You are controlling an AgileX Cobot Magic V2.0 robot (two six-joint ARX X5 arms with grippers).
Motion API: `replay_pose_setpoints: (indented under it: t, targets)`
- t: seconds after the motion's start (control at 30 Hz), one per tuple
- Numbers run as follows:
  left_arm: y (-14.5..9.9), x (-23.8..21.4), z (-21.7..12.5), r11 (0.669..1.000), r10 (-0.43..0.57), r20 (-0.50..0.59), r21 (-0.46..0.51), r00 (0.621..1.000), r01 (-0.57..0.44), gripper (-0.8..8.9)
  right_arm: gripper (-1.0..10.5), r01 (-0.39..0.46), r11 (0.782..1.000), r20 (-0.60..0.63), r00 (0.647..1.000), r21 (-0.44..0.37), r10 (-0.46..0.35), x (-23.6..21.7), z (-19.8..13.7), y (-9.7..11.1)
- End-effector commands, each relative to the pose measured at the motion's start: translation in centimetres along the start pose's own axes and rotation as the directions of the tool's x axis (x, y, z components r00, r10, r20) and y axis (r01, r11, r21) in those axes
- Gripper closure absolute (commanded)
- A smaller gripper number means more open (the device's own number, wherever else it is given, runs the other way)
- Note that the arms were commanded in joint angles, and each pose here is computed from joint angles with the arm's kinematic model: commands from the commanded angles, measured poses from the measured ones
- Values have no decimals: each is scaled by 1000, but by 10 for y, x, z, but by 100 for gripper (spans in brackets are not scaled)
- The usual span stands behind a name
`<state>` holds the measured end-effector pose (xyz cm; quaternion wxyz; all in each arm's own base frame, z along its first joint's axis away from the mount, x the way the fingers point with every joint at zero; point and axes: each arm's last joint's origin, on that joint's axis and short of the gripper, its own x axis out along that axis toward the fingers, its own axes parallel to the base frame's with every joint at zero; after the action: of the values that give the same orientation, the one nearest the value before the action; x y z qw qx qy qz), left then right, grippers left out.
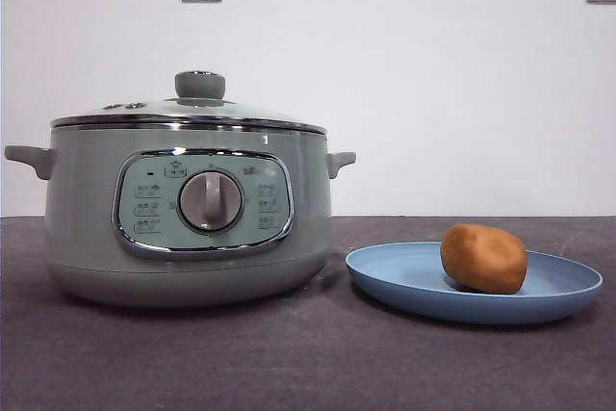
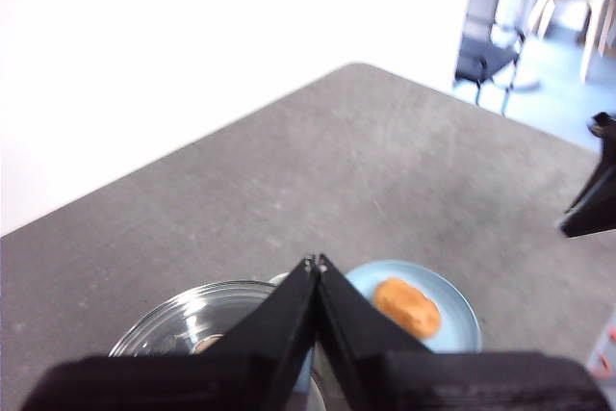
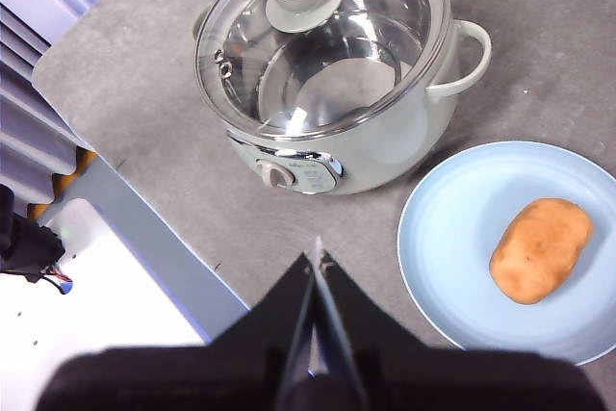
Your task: Take the potato out from the steamer,put the potato on the plate,close the lid
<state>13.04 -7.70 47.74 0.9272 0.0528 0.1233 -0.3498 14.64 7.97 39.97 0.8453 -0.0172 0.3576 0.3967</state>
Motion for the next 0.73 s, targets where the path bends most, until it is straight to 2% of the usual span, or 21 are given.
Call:
replay_pose_setpoints:
  t: [0.03,0.17,0.37,0.57,0.73]
  targets:
    - [6,11,-62,995,53,23,-89,998,-51,817,963,-3,1000,-2,1000,-4,3,1,-1,0]
    - [10,7,-134,977,148,159,-177,976,-119,817,963,-3,1000,-2,1000,-4,3,1,-1,0]
    - [9,6,-221,960,242,304,-212,921,-182,817,963,-3,1000,-2,1000,-4,3,1,-1,0]
    - [8,8,-276,948,296,350,-224,889,-227,817,963,-3,1000,-2,1000,-4,3,1,-1,0]
    - [12,16,-303,928,337,324,-274,884,-253,817,963,-3,1000,-2,1000,-4,3,1,-1,0]
